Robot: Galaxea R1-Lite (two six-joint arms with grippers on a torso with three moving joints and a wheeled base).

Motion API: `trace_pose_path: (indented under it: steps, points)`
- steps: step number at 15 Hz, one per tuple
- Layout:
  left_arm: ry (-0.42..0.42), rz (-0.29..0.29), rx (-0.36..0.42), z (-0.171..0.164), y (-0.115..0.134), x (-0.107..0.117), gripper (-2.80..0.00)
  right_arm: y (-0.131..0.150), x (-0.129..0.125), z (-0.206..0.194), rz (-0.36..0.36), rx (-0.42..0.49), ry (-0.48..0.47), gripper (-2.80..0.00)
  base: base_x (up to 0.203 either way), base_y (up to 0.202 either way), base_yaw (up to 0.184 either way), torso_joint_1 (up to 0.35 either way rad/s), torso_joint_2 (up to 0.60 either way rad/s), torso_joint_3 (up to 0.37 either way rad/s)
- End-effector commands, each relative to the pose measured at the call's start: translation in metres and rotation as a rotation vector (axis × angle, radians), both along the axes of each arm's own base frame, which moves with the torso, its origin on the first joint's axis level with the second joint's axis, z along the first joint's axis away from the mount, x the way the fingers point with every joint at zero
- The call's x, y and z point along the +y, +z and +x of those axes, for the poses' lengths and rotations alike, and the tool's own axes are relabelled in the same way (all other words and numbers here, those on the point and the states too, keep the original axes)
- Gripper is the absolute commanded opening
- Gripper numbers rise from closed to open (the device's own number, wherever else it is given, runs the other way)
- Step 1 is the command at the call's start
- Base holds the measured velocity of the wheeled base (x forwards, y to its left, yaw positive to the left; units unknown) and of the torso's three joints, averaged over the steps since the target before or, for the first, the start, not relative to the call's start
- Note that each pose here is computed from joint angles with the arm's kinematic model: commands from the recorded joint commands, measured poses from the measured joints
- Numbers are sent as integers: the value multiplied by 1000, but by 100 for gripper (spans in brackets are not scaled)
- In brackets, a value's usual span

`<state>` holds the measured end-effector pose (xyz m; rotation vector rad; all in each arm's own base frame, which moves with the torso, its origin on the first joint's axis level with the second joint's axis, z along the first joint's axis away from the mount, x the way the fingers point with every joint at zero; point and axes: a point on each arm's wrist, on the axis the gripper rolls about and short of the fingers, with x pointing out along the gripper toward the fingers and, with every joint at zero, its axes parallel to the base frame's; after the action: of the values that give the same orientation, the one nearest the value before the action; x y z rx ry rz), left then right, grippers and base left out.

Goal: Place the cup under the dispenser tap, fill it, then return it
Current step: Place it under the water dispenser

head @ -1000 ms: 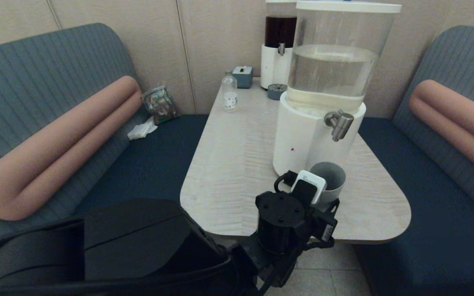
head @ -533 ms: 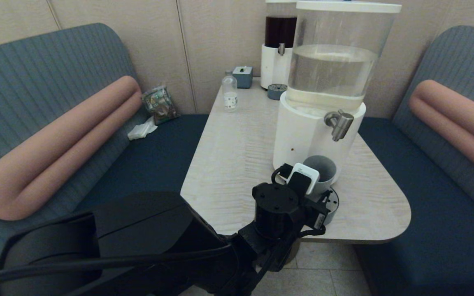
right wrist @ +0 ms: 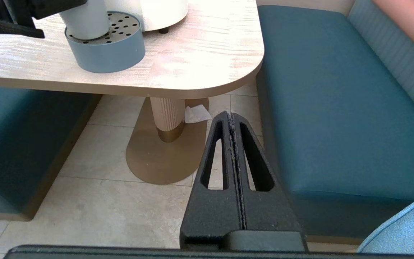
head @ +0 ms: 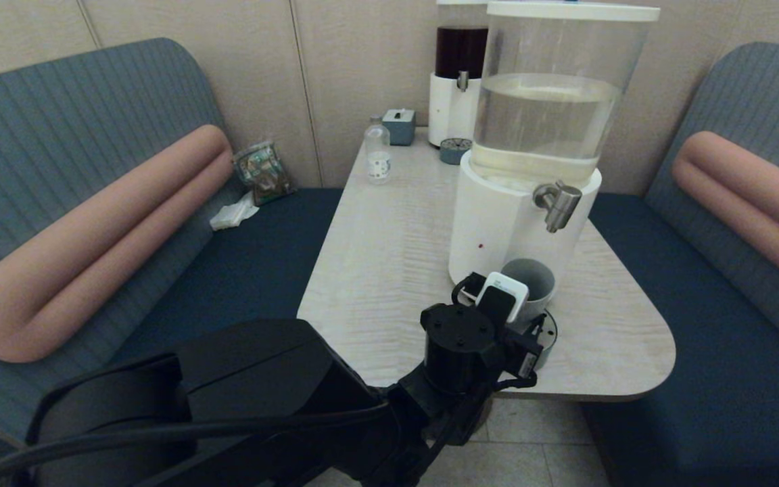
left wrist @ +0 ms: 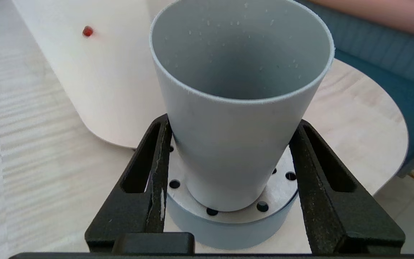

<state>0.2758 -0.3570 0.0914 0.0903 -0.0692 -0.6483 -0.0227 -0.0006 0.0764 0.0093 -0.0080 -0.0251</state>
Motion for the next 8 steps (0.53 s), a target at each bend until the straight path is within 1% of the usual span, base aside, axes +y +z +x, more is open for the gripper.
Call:
trace_pose_path:
  steps: [1, 5, 8]
  points:
    - [2, -11, -15, 1, 3, -2, -280, 0, 0, 0, 0, 2, 1, -280, 0, 0, 0, 0, 0, 0]
    - [6, -25, -24, 2, 7, -3, -280, 0, 0, 0, 0, 2, 1, -280, 0, 0, 0, 0, 0, 0]
    - [7, -11, -14, 3, -1, -4, -280, 0, 0, 0, 0, 2, 1, -280, 0, 0, 0, 0, 0, 0]
